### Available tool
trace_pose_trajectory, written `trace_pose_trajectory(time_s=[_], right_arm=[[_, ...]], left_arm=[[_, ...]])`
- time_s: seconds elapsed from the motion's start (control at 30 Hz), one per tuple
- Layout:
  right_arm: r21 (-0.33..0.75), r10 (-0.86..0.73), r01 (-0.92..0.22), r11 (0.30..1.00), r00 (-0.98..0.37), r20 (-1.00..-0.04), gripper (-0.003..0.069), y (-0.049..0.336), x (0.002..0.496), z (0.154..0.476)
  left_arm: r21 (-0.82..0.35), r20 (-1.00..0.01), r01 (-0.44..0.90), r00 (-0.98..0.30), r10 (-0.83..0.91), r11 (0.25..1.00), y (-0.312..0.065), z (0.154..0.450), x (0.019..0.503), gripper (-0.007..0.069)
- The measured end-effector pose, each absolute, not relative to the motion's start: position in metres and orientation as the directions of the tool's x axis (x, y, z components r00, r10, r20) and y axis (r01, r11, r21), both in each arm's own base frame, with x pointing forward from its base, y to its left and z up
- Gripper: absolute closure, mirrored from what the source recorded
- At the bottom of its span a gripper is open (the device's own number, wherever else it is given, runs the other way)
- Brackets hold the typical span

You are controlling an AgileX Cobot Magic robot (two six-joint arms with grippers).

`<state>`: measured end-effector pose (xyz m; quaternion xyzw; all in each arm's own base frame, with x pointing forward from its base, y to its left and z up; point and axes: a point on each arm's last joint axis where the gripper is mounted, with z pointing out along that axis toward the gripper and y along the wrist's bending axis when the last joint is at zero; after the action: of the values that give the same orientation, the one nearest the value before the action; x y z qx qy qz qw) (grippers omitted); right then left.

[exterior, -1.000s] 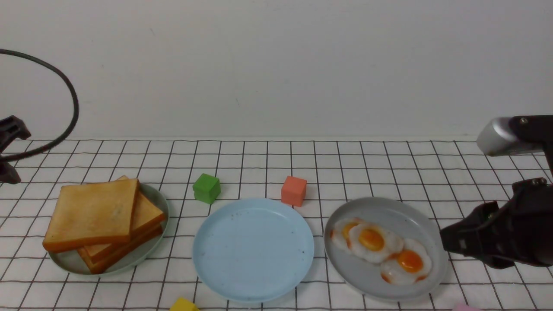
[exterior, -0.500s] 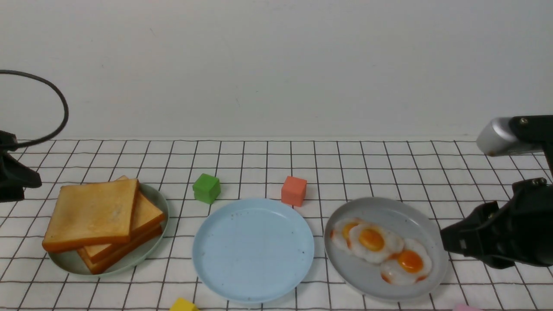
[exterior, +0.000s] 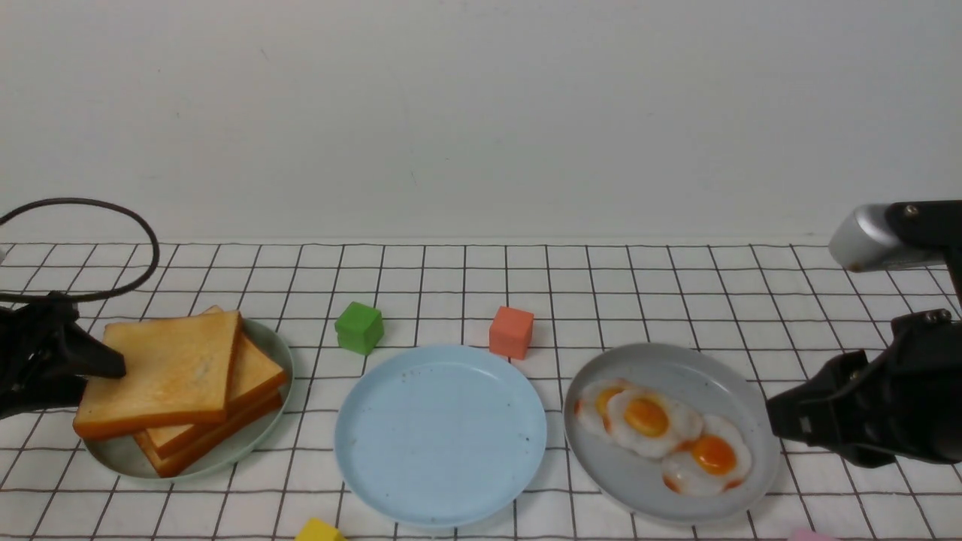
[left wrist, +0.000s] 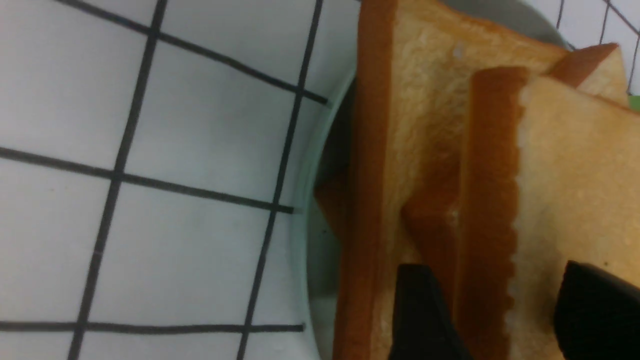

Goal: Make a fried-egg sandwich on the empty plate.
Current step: Use the left arm to grab a slice of bread, then use the left arm to put a slice of bread into the empty plate in the middle

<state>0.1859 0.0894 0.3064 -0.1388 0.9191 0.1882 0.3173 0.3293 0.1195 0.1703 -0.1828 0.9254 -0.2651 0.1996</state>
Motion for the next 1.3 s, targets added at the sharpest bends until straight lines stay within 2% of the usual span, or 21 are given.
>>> trace_pose_trajectory(time_s=[0.1, 0.13, 0.17, 0.27, 0.5, 0.63, 0.73, 0.83, 0.9, 1.0, 1.1, 1.3], right_arm=[[0.258, -0.137, -0.375, 0.89, -0.762, -0.633, 0.0418, 0.089, 0.186, 0.306], [0.259, -0.141, -0.375, 0.89, -0.766, -0.627, 0.0418, 0.089, 0.185, 0.306], [0.259, -0.141, -0.375, 0.89, -0.767, -0.626, 0.0418, 0.089, 0.185, 0.306], [0.261, -0.15, -0.377, 0.889, -0.778, -0.61, 0.0418, 0.089, 0.183, 0.305], [0.262, -0.154, -0.377, 0.888, -0.781, -0.605, 0.0418, 0.089, 0.183, 0.304], [0.262, -0.156, -0.378, 0.888, -0.784, -0.601, 0.0418, 0.089, 0.182, 0.304], [0.264, -0.164, -0.379, 0.887, -0.793, -0.586, 0.0418, 0.089, 0.181, 0.303], [0.265, -0.169, -0.379, 0.886, -0.798, -0.578, 0.0418, 0.089, 0.18, 0.302], [0.265, -0.169, -0.379, 0.886, -0.798, -0.578, 0.0418, 0.089, 0.18, 0.302], [0.265, -0.166, -0.379, 0.887, -0.796, -0.583, 0.0418, 0.089, 0.181, 0.303], [0.256, -0.158, -0.379, 0.889, -0.781, -0.605, 0.0418, 0.089, 0.183, 0.304], [0.233, -0.158, -0.381, 0.895, -0.758, -0.633, 0.0418, 0.088, 0.186, 0.305]], left_arm=[[-0.571, -0.265, -0.237, -0.853, -0.45, 0.786, 0.12, 0.167, 0.33, 0.0272], [-0.572, -0.266, -0.237, -0.852, -0.451, 0.786, 0.12, 0.167, 0.331, 0.0315], [-0.572, -0.266, -0.237, -0.852, -0.451, 0.785, 0.12, 0.167, 0.331, 0.0315], [-0.572, -0.267, -0.236, -0.852, -0.451, 0.785, 0.12, 0.167, 0.331, 0.0433], [-0.563, -0.288, -0.206, -0.859, -0.423, 0.8, 0.122, 0.175, 0.334, 0.0449], [-0.536, -0.363, -0.159, -0.843, -0.397, 0.829, 0.124, 0.202, 0.338, 0.0449], [-0.525, -0.452, -0.104, -0.808, -0.379, 0.845, 0.121, 0.239, 0.335, 0.0449], [-0.577, -0.503, -0.033, -0.773, -0.387, 0.816, 0.109, 0.271, 0.328, 0.0449], [-0.605, -0.512, 0.004, -0.767, -0.386, 0.796, 0.103, 0.28, 0.326, 0.0449], [-0.637, -0.524, 0.111, -0.788, -0.323, 0.763, 0.073, 0.289, 0.33, 0.0449], [-0.631, -0.519, 0.178, -0.82, -0.241, 0.755, 0.036, 0.284, 0.339, 0.0449], [-0.642, -0.436, 0.179, -0.885, -0.163, 0.745, -0.04, 0.244, 0.352, 0.0449]])
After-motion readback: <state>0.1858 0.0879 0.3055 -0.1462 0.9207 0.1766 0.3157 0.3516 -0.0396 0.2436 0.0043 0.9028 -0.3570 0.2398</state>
